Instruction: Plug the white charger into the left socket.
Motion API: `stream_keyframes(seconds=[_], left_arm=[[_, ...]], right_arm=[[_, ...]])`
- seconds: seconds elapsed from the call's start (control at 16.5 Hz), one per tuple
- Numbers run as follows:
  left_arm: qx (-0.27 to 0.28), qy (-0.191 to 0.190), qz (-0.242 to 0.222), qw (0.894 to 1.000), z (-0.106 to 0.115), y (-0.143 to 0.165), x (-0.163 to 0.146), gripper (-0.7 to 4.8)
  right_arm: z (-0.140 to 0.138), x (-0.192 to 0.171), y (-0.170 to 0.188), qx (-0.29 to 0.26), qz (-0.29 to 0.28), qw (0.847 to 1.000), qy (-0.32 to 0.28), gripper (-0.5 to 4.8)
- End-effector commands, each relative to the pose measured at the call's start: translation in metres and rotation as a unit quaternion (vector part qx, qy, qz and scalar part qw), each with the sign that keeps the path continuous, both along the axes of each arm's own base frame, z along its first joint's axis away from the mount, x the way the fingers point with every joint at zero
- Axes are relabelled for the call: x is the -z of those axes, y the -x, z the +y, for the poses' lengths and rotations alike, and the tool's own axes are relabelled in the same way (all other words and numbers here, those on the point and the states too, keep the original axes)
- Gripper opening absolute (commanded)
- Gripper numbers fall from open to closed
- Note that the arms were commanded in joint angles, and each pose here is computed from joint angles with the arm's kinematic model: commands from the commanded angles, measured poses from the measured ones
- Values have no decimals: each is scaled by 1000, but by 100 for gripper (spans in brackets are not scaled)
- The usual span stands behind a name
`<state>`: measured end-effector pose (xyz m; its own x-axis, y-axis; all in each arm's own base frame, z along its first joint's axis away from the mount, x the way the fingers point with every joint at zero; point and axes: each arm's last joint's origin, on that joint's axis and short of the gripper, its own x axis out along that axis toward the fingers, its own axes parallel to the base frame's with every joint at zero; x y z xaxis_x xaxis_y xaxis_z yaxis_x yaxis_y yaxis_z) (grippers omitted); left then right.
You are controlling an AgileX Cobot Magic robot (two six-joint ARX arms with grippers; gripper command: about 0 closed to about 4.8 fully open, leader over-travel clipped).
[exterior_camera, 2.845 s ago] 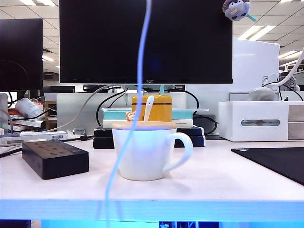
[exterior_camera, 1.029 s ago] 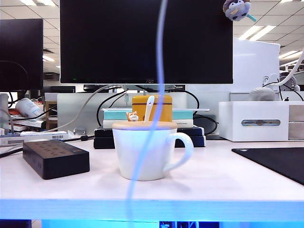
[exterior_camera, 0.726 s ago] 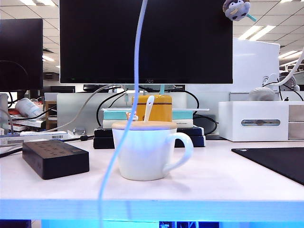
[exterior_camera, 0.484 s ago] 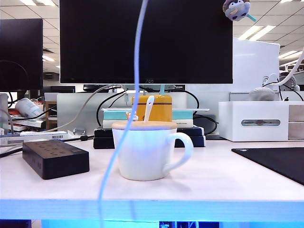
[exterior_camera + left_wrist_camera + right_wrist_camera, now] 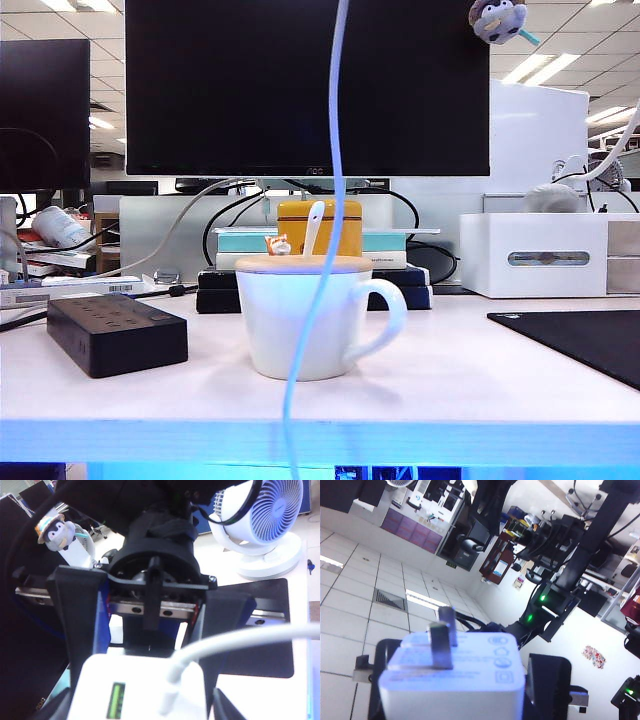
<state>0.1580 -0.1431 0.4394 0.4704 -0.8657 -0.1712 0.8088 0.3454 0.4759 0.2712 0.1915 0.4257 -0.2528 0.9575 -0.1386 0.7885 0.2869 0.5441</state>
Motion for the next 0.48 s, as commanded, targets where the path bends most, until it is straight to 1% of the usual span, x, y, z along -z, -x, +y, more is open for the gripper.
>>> stream_keyframes(seconds=[0.06, 0.3, 0.36, 0.42, 0.48], left_arm=[[22, 11, -2, 1000, 0, 2, -3, 339], [46, 21, 5, 999, -1, 3, -4, 342], [46, 26, 7, 999, -1, 3, -5, 356], [46, 27, 7, 999, -1, 3, -5, 382], [45, 30, 8, 998, -1, 3, -5, 382]], right_arm=[[0, -5, 2, -4, 1, 1000, -6, 125], [0, -5, 2, -4, 1, 1000, -6, 125], [0, -5, 2, -3, 1, 1000, -6, 125], [0, -5, 2, -3, 1, 1000, -6, 125], [0, -5, 2, -3, 1, 1000, -6, 125]])
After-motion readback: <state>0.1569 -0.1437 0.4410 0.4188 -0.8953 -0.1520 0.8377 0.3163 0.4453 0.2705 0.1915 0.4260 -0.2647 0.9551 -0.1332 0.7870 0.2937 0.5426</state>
